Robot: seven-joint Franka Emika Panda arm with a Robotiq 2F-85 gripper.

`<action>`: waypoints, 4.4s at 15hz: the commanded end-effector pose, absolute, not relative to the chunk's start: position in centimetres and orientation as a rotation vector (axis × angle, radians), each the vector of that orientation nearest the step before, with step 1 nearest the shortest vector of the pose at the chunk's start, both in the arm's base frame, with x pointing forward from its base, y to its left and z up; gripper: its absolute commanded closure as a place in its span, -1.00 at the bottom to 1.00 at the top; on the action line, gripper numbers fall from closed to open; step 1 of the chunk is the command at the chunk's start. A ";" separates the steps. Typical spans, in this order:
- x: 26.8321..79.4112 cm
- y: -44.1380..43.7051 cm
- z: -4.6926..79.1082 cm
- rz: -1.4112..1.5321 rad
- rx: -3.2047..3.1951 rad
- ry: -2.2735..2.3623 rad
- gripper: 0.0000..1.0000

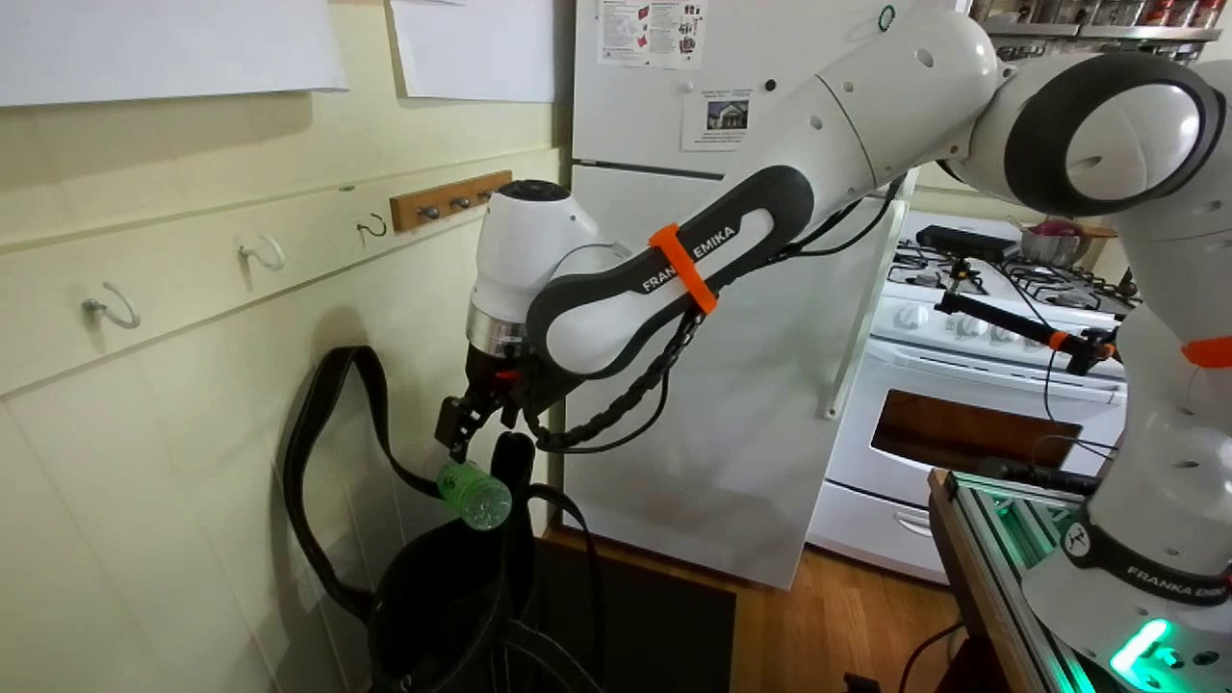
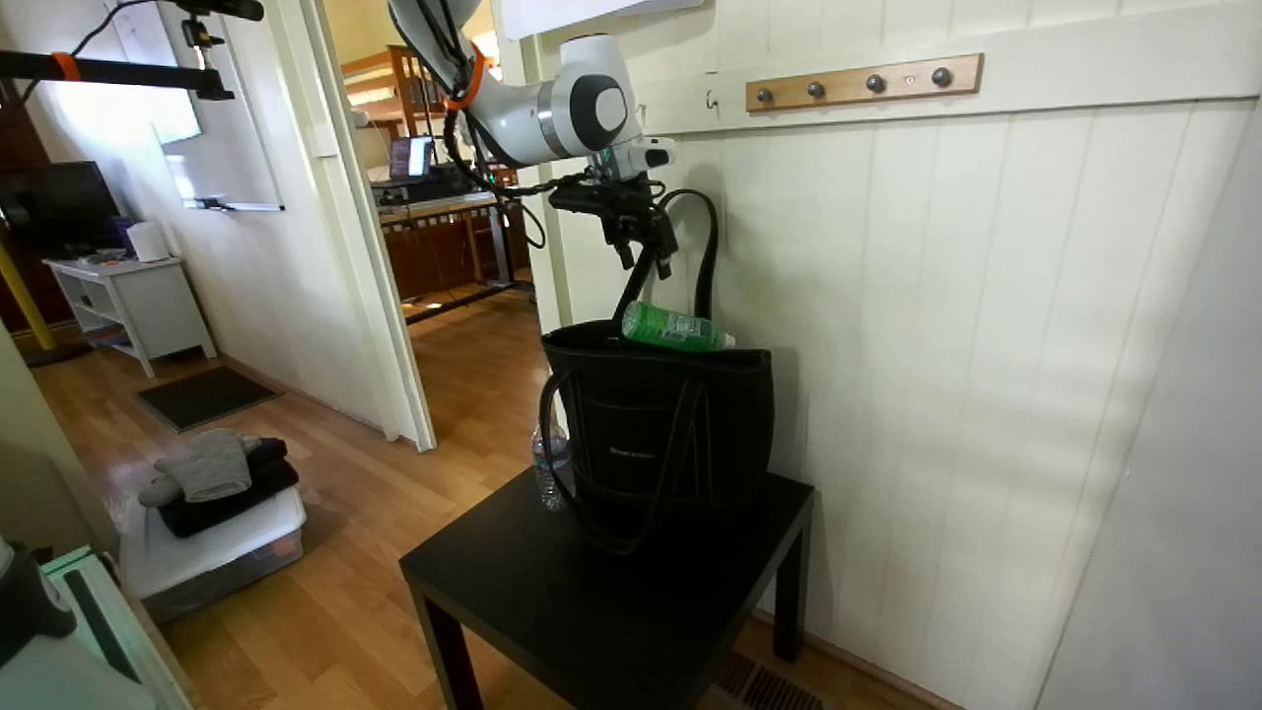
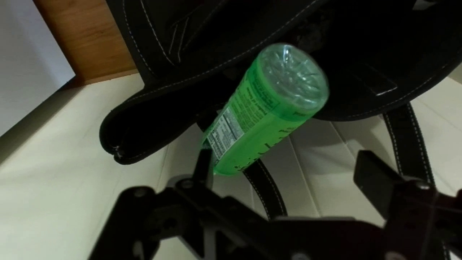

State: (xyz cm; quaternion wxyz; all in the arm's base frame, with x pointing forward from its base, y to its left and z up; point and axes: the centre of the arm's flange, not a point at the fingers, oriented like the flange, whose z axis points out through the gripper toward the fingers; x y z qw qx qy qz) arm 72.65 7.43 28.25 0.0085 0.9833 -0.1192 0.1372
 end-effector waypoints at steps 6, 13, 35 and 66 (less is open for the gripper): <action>73.6 3.2 25.6 0.433 3.031 -0.513 -1.00; 74.7 1.7 23.3 0.479 3.046 -0.495 -1.00; 79.9 2.1 19.0 0.538 3.114 -0.391 -1.00; 80.6 4.1 17.4 0.310 3.083 -0.385 0.27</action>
